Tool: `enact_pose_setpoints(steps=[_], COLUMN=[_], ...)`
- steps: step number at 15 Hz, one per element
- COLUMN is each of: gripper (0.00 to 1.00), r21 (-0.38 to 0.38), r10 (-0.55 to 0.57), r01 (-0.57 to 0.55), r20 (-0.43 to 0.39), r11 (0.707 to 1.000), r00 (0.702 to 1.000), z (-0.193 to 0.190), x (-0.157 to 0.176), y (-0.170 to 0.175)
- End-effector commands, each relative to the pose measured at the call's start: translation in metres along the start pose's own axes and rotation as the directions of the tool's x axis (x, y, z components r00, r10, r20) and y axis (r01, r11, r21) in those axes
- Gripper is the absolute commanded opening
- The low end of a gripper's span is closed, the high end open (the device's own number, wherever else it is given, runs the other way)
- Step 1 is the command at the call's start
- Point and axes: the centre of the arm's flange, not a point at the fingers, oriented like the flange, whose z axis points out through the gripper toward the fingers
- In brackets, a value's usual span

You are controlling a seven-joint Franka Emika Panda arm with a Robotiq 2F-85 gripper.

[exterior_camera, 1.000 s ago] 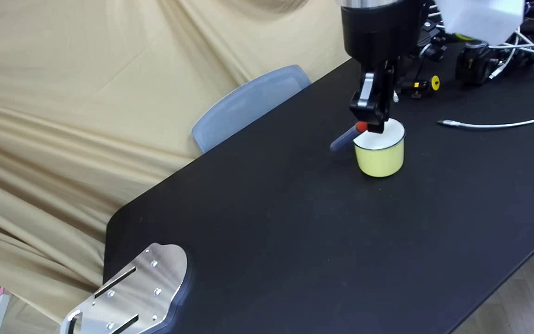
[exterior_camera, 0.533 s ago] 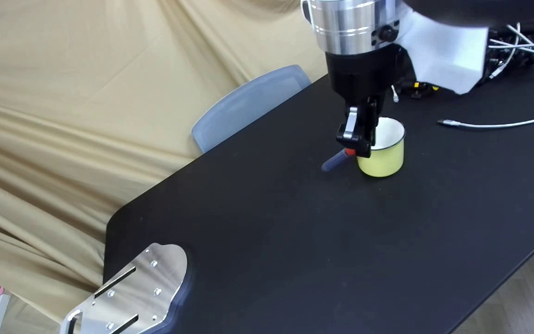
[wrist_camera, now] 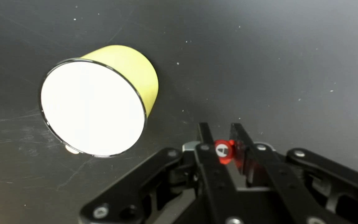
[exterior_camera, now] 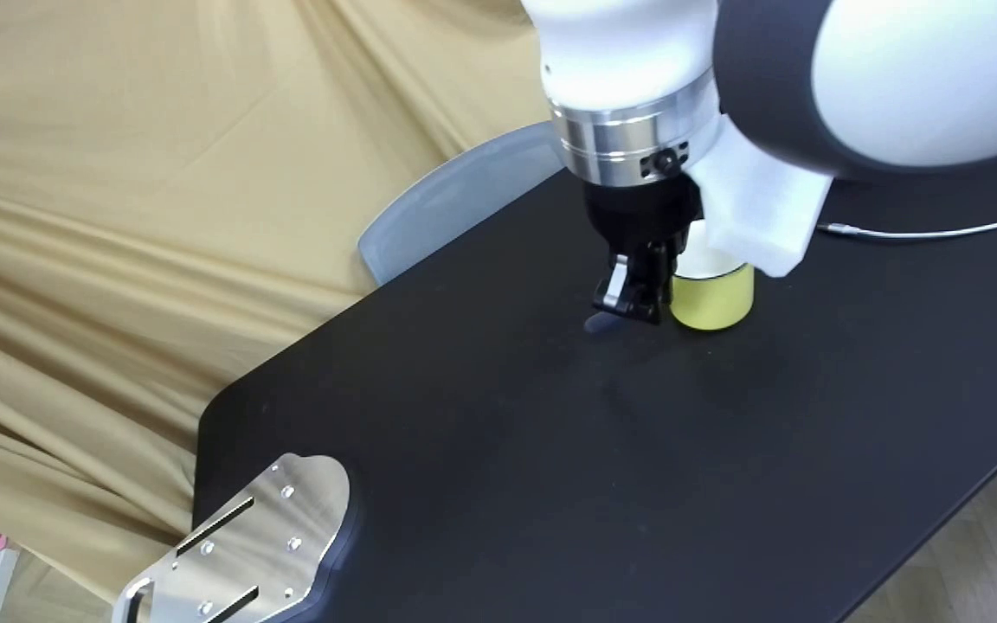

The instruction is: Remove the marker from the mug cup and place it on the table

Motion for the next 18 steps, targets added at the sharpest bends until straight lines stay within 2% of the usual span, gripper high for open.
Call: enact_pose_setpoints(steps=[1,3,6,11,16,17,18], gripper=[0.05,0.05,0.05,0.05,0.05,0.46,0.46], r21=[-0.056,-0.071,-0.082,-0.071,-0.070,-0.067,-0.066], r10=[0.105,0.152,0.179,0.125,0.119,0.119,0.120], r01=[-0.110,-0.161,-0.190,-0.131,-0.124,-0.124,-0.124], r20=[-0.088,-0.124,-0.131,-0.091,-0.077,-0.069,-0.061], r11=[0.992,0.984,0.978,0.989,0.990,0.990,0.990], r00=[0.991,0.981,0.975,0.988,0.990,0.990,0.991], z=[0.023,0.028,0.039,0.058,0.064,0.064,0.065], x=[0.017,0.022,0.026,0.025,0.027,0.028,0.027], y=[-0.010,-0.007,-0.009,-0.035,-0.043,-0.044,-0.044])
